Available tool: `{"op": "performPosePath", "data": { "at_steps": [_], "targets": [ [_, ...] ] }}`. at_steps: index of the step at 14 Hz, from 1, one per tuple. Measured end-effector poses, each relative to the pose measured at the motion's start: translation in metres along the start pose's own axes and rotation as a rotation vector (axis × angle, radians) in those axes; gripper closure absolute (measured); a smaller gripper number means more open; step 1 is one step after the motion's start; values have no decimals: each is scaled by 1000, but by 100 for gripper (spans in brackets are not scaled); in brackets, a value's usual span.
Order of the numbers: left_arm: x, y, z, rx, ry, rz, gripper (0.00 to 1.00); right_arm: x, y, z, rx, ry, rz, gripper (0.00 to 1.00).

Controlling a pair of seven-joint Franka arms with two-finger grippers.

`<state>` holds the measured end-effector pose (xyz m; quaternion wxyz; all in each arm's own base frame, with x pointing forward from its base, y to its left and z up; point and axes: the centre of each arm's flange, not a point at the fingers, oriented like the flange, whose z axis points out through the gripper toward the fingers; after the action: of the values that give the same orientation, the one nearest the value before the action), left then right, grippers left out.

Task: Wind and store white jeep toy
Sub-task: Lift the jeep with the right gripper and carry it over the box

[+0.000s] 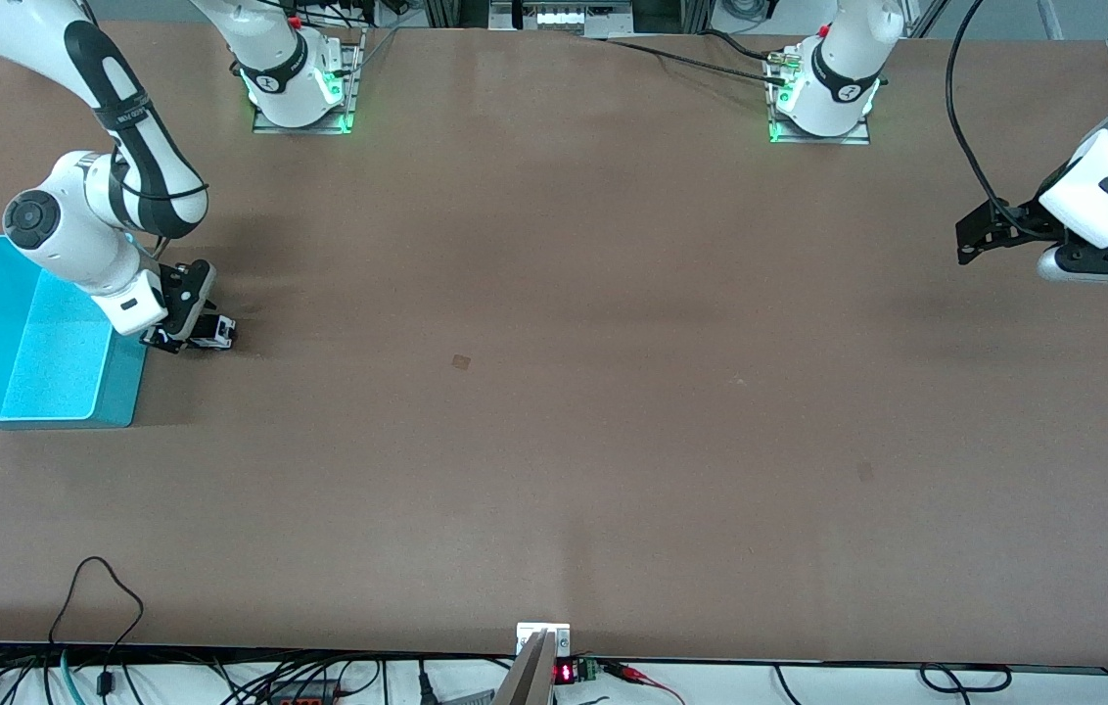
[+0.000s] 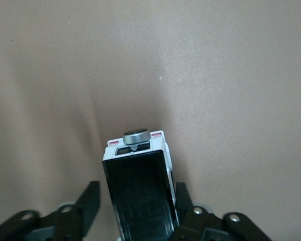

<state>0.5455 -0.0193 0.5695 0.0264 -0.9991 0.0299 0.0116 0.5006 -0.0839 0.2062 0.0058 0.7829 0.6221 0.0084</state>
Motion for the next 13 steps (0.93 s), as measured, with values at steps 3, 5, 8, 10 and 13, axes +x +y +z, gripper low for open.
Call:
{"op": "performPosePath", "data": {
  "at_steps": [3, 5, 8, 10, 13],
  "targets": [
    [0, 0, 0, 0, 0, 0, 0, 5, 0, -1, -4, 3, -14, 49],
    [0, 0, 0, 0, 0, 0, 0, 22, 1, -4, -13, 12, -47, 49],
    [0, 0, 0, 0, 0, 0, 0, 49, 14, -26, -73, 30, -8, 49],
    [0, 0, 0, 0, 0, 0, 0, 51, 30, -51, -127, 41, 98, 49],
    [0, 0, 0, 0, -1, -1, 0, 46, 46, -80, -130, 45, 287, 49]
  ]
}}
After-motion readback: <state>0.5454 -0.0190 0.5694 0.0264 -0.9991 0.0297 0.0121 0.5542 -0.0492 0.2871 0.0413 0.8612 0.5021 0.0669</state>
